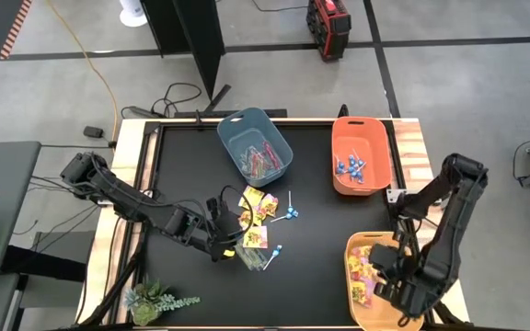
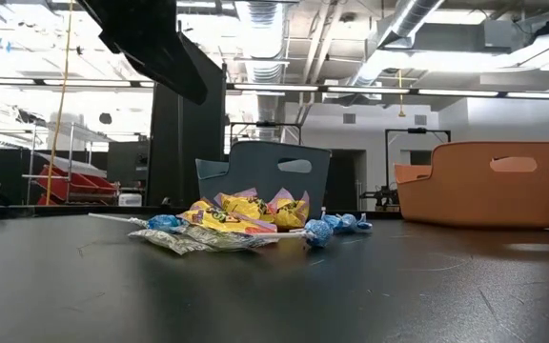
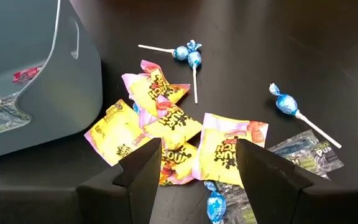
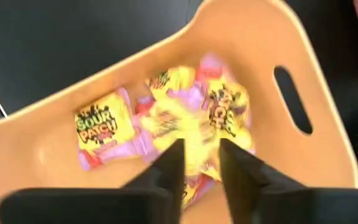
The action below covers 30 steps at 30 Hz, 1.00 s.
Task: Sort candy
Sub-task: Put the yellow candy into the yellow bin, then put the blue candy into the orange bin
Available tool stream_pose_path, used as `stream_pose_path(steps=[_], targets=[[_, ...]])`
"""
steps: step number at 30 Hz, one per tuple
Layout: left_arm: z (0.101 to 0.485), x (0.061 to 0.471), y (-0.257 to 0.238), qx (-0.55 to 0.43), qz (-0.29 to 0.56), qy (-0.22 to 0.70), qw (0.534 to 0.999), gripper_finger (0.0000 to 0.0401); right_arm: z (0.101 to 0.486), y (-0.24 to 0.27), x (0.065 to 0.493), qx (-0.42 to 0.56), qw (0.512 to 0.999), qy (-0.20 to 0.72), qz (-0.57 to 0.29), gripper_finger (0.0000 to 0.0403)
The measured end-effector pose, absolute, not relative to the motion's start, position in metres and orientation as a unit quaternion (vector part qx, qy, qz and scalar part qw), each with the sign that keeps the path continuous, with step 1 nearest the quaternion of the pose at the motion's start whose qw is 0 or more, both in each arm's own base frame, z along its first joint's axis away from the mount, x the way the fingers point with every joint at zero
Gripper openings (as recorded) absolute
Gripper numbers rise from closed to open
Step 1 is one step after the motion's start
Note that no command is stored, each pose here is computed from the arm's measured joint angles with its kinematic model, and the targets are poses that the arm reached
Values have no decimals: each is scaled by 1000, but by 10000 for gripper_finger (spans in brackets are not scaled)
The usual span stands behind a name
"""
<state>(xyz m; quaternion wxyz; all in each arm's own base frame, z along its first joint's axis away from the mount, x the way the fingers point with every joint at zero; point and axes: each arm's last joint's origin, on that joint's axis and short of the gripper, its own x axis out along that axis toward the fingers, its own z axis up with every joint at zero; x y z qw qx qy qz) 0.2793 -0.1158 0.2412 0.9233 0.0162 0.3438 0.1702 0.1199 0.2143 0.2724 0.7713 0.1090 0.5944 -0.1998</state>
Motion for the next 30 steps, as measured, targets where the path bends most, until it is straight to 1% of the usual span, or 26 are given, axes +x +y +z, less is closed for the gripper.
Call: stream_pose_path(steps=[5,8,12,17,21,25,28,30], targets=[[241,279,-116,8,168,345,924,201,264,223,117,87,776,592,-199,224],[241,279,-116,8,168,345,924,201,263,223,125,62,802,562,-194,256],[241,279,-116,8,168,345,924,201,266,218,144,8,835,520,-181,263],[241,279,-116,10,168,345,923,201,273,207,178,-84,874,449,-167,264],[241,279,-116,11,168,346,923,201,275,188,213,-124,875,440,-161,264],[241,279,-116,18,165,348,923,201,273,159,248,-128,870,448,-159,264],[241,278,-119,28,159,348,924,201,272,137,268,-119,864,473,-128,264],[242,276,-120,34,154,347,925,201,273,124,280,-110,868,473,-104,264]])
